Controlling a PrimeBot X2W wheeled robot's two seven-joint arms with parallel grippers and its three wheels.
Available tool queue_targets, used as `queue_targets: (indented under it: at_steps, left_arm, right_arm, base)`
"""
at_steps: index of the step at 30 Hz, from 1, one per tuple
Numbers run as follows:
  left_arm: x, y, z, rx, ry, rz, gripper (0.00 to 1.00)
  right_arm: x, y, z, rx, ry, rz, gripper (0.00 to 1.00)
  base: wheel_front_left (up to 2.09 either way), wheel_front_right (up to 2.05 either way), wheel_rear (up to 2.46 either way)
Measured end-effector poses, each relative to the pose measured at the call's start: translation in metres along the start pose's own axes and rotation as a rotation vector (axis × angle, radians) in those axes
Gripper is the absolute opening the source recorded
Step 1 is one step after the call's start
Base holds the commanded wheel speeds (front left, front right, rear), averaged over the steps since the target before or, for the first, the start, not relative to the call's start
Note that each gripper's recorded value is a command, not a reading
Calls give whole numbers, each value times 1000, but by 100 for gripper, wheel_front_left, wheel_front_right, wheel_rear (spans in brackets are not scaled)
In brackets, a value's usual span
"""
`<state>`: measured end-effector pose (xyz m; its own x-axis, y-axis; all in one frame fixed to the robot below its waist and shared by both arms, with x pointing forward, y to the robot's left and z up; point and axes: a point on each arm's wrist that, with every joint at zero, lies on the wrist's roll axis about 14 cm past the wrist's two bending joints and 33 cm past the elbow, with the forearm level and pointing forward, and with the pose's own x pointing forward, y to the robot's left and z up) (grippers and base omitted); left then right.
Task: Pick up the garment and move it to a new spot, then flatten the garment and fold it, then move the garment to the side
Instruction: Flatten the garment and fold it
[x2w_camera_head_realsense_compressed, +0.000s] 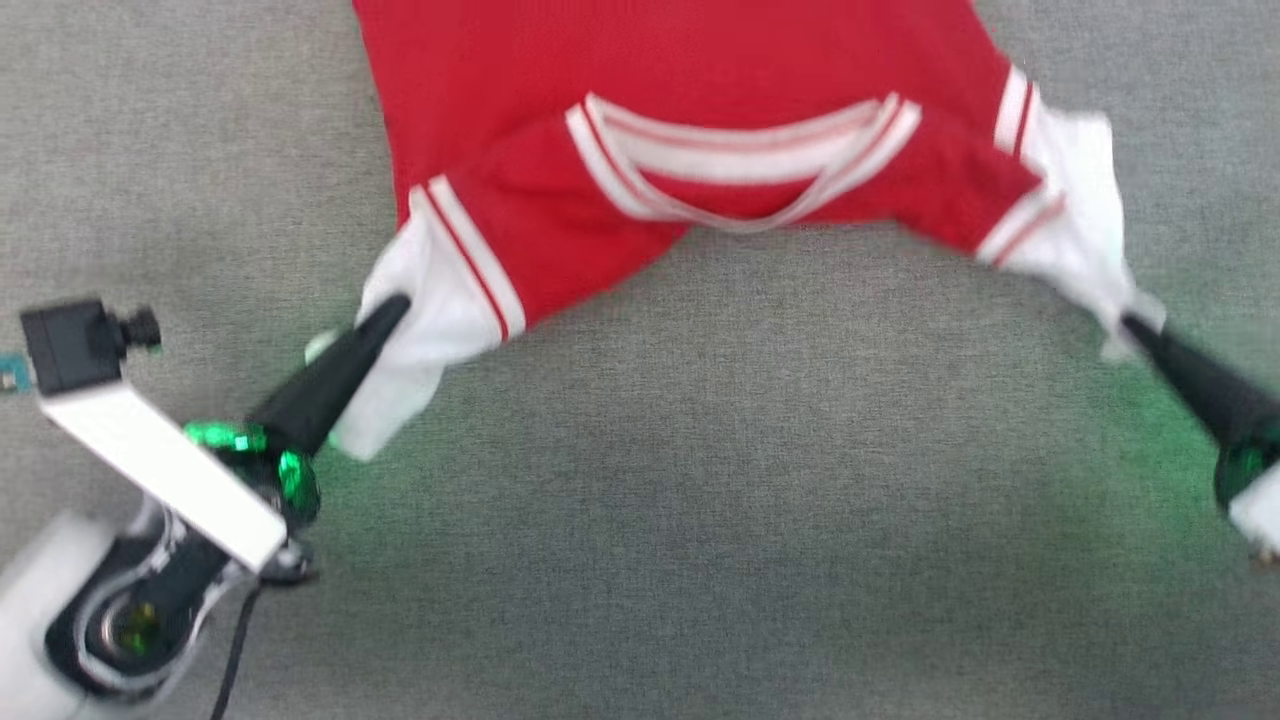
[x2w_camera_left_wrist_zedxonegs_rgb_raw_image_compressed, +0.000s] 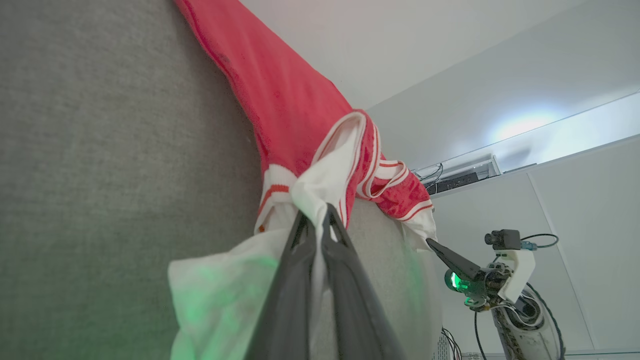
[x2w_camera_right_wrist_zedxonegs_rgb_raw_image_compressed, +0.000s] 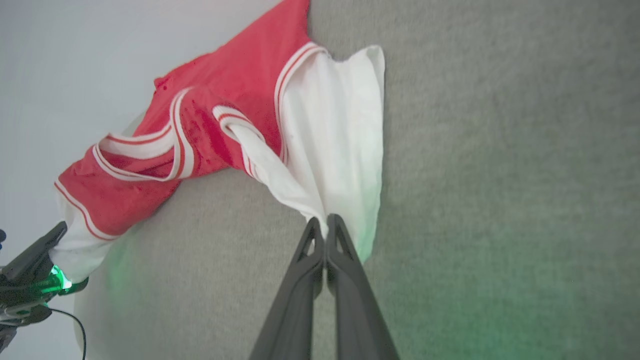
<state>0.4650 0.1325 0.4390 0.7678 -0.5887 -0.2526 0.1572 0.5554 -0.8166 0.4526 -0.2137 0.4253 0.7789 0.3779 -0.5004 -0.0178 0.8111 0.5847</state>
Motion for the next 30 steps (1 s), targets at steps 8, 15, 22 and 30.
queue_targets:
  at_steps: [8,15,22,30]
  left_arm:
    - [-44,11,-31,29,51,69,0]
    - [-72,18,-41,86,48,114,0]
    - [-83,22,-73,162,149,115,0]
    - [-78,25,-91,187,211,103,0]
  right_arm:
    - [-41,-4,-47,75,129,-41,0]
    - [-66,-3,-71,120,207,-61,0]
    - [-75,-6,-72,89,217,-96,0]
    - [-61,-13,-91,-18,312,-138,0]
  base:
    - [0,0,0]
    - [0,0,0]
    - [0,0,0]
    - [0,0,0]
